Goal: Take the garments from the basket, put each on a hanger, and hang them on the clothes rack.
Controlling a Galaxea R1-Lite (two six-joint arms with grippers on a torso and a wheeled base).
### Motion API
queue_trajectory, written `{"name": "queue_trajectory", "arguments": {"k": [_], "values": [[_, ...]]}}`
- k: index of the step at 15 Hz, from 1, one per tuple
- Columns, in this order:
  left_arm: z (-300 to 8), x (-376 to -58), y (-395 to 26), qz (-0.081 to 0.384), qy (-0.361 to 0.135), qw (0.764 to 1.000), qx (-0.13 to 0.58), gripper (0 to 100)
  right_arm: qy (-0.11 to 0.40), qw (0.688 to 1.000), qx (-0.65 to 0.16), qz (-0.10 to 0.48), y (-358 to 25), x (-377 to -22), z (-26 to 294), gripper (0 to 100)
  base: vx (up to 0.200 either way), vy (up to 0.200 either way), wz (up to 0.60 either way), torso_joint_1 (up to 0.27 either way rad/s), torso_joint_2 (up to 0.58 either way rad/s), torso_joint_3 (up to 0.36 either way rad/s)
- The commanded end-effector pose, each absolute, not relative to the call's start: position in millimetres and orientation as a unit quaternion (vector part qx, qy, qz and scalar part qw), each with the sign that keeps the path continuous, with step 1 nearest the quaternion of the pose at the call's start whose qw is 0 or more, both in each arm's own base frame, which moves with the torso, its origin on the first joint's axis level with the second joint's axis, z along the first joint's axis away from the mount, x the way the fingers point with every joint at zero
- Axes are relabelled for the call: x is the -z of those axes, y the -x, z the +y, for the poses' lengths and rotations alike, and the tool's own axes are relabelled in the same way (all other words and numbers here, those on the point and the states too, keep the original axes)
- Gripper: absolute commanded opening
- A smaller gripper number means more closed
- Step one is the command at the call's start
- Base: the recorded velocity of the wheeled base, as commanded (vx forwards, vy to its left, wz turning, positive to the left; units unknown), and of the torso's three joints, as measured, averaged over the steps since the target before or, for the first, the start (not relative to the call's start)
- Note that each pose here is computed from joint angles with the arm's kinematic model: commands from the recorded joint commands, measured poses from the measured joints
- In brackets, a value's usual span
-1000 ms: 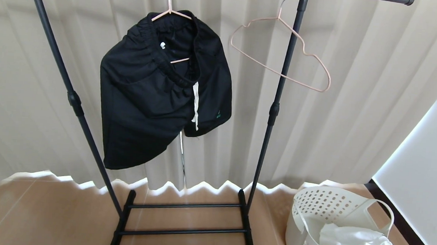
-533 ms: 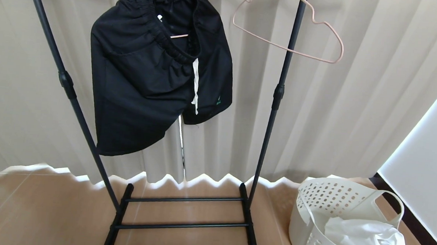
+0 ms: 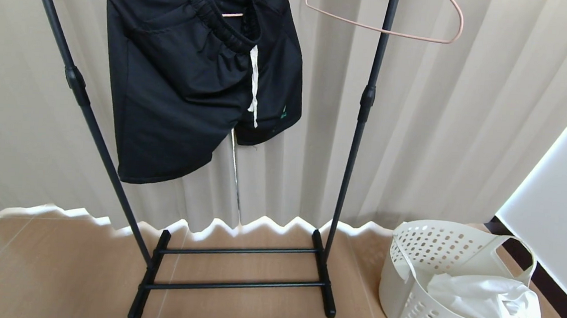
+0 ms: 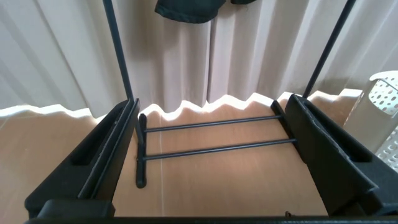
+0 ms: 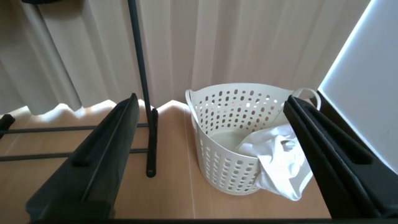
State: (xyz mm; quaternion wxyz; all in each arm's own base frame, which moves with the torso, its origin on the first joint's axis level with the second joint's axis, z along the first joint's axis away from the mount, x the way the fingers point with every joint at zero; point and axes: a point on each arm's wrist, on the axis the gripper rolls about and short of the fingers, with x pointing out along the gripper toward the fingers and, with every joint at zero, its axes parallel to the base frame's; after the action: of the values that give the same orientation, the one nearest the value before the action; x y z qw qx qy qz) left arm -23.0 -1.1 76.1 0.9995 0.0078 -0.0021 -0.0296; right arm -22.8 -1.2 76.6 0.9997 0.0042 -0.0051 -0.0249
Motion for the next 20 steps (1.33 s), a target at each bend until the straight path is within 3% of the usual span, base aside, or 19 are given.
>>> {"name": "queue_trajectory", "arguments": {"k": [1,9,17,20], "values": [[-1.1,-76.1,23.0,-0.002,-0.008,1.000,0.030,100,-0.004,1.000,0.025,-0.005,22.8,-76.6,-1.2,100,0.000,0.000,0.00,-0.007,0.06,0.036],[-1.1,-76.3,23.1,-0.002,-0.008,0.999,0.031,100,-0.004,1.000,0.025,-0.005,22.8,-76.6,-1.2,100,0.000,0.000,-0.22,-0.002,0.00,0.000],[-1.1,-76.3,23.1,-0.002,-0.008,0.999,0.031,100,-0.004,1.000,0.025,-0.005,22.8,-76.4,-1.2,100,0.000,-0.200,0.00,0.002,0.00,0.008],[-1.1,-76.3,23.1,-0.002,-0.008,0.999,0.031,100,-0.004,1.000,0.025,-0.005,22.8,-76.4,-1.2,100,0.000,-0.200,-0.60,0.002,0.00,0.007]]}}
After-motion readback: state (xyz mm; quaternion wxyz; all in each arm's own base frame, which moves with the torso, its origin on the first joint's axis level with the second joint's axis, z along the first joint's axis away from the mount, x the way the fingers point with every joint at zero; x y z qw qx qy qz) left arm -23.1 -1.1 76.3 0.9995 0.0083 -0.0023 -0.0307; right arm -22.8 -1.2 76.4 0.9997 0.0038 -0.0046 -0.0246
